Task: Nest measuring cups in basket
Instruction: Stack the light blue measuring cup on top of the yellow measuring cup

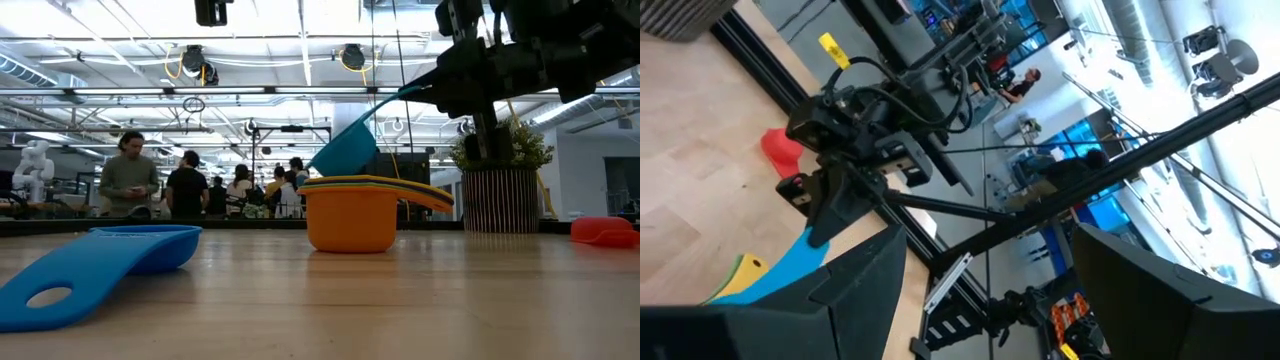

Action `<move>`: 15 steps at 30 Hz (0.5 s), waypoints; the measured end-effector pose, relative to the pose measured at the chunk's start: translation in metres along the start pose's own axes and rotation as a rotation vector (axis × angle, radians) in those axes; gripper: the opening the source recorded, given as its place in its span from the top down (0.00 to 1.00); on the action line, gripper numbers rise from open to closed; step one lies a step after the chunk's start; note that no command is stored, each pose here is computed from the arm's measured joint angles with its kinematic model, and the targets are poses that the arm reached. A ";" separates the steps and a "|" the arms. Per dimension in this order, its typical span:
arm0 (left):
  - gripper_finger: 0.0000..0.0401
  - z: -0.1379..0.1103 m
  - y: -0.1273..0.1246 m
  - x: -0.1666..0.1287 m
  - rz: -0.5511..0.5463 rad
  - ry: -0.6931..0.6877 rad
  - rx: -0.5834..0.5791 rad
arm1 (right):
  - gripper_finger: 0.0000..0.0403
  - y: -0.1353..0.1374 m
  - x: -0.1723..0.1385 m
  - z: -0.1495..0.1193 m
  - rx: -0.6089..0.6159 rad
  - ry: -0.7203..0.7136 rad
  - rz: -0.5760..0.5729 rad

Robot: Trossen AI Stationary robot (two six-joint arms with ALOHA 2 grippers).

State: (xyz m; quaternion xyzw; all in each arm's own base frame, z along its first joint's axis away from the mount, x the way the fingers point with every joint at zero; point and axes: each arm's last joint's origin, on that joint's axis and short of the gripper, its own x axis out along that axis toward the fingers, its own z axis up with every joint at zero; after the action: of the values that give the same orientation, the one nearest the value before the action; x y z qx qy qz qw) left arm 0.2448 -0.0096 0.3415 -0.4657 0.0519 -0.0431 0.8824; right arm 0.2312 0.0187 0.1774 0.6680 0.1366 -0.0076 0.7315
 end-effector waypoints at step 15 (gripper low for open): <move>0.29 0.003 0.002 0.000 0.009 -0.017 -0.004 | 1.00 -0.003 -0.001 0.004 -0.016 0.032 -0.021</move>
State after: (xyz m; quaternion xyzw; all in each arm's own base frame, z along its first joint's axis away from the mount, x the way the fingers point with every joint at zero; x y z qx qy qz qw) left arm 0.2450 -0.0056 0.3416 -0.4676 0.0468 -0.0350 0.8820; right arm 0.2308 0.0140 0.1751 0.6606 0.1553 -0.0035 0.7345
